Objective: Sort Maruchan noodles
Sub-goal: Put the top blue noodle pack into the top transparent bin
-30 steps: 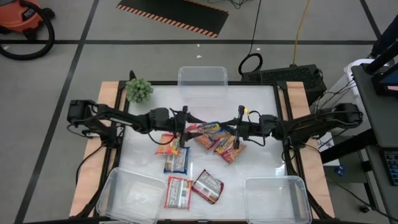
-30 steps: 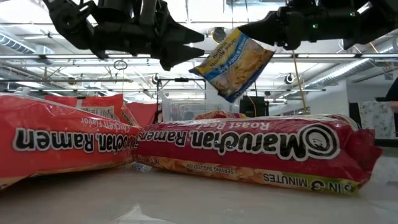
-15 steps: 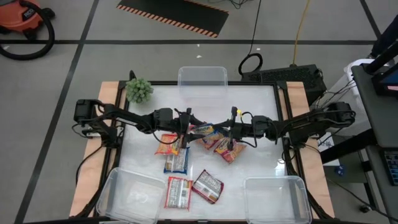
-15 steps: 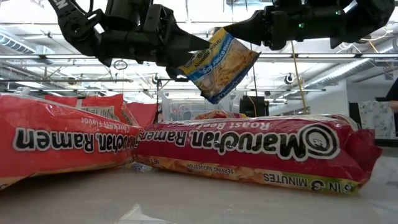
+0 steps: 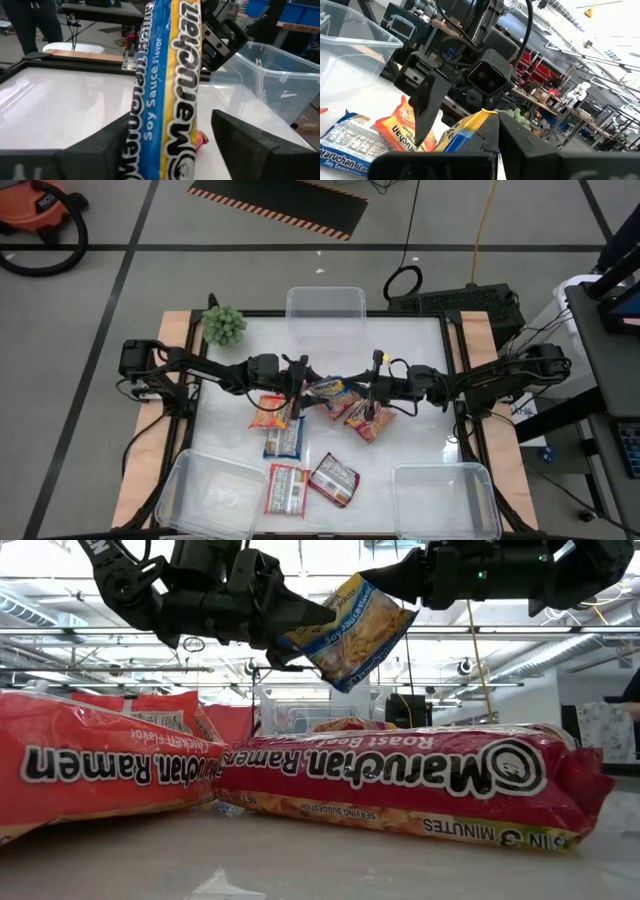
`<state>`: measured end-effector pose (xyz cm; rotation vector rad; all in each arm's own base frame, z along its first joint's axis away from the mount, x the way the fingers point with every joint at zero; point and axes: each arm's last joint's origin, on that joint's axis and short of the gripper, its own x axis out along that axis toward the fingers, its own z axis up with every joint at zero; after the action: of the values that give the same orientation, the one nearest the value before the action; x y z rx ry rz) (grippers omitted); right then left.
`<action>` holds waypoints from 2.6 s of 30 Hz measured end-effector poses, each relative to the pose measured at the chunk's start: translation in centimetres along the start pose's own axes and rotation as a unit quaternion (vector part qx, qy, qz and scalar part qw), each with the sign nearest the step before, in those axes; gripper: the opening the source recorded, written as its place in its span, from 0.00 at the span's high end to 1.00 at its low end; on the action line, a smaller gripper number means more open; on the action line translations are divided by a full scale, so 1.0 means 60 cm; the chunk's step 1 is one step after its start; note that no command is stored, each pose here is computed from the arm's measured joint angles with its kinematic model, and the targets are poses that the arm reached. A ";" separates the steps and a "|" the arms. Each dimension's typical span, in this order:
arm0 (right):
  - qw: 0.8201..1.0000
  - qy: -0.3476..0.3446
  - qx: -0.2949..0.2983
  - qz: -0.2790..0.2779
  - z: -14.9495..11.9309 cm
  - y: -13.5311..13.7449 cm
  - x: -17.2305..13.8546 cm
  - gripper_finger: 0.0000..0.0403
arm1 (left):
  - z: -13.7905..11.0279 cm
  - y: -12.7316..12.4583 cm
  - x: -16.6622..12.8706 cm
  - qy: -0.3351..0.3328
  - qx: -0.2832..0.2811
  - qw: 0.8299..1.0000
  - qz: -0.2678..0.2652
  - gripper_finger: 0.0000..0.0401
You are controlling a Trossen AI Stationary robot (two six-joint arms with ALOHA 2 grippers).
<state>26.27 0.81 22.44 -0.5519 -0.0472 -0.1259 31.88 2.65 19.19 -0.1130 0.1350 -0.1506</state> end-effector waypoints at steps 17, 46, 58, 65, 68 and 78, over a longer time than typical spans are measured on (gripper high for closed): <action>0.999 0.014 0.021 -0.038 0.002 -0.006 -0.002 0.98 | -0.001 0.010 -0.002 0.006 -0.001 1.000 0.011 0.70; 0.925 0.155 0.347 -0.009 0.011 -0.059 -0.032 0.66 | -0.007 0.022 -0.009 0.042 0.032 0.995 0.084 0.70; 0.937 0.164 0.310 0.018 -0.006 -0.030 -0.007 0.54 | -0.004 0.018 -0.019 0.086 0.052 0.992 0.081 0.70; 0.942 0.179 0.282 0.026 -0.018 -0.019 0.022 0.53 | -0.006 0.018 -0.019 0.093 0.056 0.991 0.081 0.70; 0.944 0.184 0.271 0.029 -0.021 -0.016 0.035 0.53 | -0.006 0.018 -0.019 0.093 0.056 0.991 0.081 0.70; 0.944 0.204 0.255 0.052 -0.037 -0.008 0.045 0.53 | -0.012 0.017 -0.019 0.112 0.053 0.989 0.078 0.70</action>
<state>28.91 -1.02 21.00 -0.0015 0.3468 -0.1183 30.78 3.74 18.47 0.0210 0.3582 -0.0133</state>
